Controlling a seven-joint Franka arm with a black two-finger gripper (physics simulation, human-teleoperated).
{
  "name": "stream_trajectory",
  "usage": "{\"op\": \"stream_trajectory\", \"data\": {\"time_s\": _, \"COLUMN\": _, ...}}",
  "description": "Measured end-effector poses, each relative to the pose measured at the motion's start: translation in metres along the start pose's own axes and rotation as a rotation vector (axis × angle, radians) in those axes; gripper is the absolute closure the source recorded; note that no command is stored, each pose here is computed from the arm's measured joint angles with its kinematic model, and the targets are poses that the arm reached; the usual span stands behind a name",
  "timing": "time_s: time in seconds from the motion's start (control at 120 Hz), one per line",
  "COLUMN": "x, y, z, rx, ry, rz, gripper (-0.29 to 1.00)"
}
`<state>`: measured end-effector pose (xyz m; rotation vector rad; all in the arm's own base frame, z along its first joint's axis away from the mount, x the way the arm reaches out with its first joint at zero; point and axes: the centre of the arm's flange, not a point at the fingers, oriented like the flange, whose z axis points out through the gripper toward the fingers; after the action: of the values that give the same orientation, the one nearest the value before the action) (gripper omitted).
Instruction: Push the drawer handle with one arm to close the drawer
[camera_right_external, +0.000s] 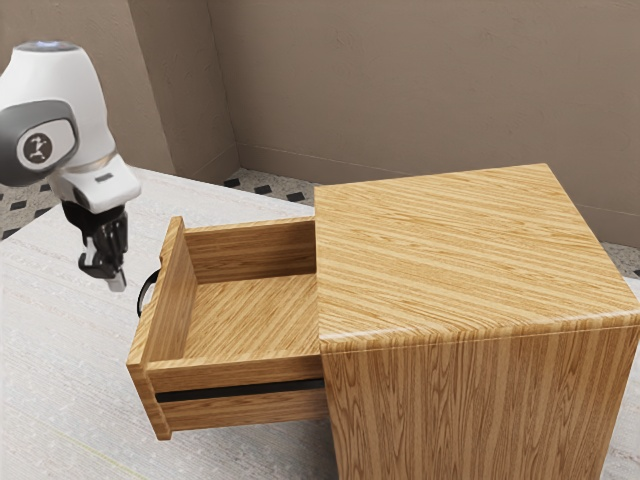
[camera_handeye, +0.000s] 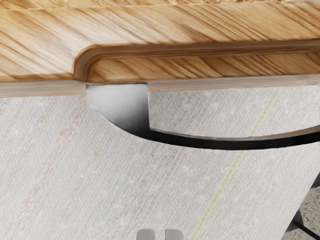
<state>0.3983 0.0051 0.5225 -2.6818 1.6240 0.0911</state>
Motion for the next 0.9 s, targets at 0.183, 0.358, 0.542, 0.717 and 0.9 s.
{"op": "stream_trajectory", "data": {"time_s": 0.183, "x": 0.013, "y": 0.010, "z": 0.002, "rx": 0.019, "ry": 0.024, "rz": 0.047, "gripper": 0.78}}
{"op": "stream_trajectory", "data": {"time_s": 0.358, "x": 0.020, "y": 0.014, "z": 0.004, "rx": 0.018, "ry": 0.038, "rz": 0.065, "gripper": 0.79}}
{"op": "stream_trajectory", "data": {"time_s": 0.542, "x": 0.034, "y": 0.022, "z": 0.008, "rx": 0.013, "ry": 0.042, "rz": 0.088, "gripper": 0.79}}
{"op": "stream_trajectory", "data": {"time_s": 0.717, "x": 0.038, "y": 0.017, "z": 0.013, "rx": -0.004, "ry": 0.046, "rz": 0.079, "gripper": 0.79}}
{"op": "stream_trajectory", "data": {"time_s": 0.9, "x": 0.045, "y": 0.006, "z": 0.013, "rx": -0.013, "ry": 0.046, "rz": 0.063, "gripper": 0.79}}
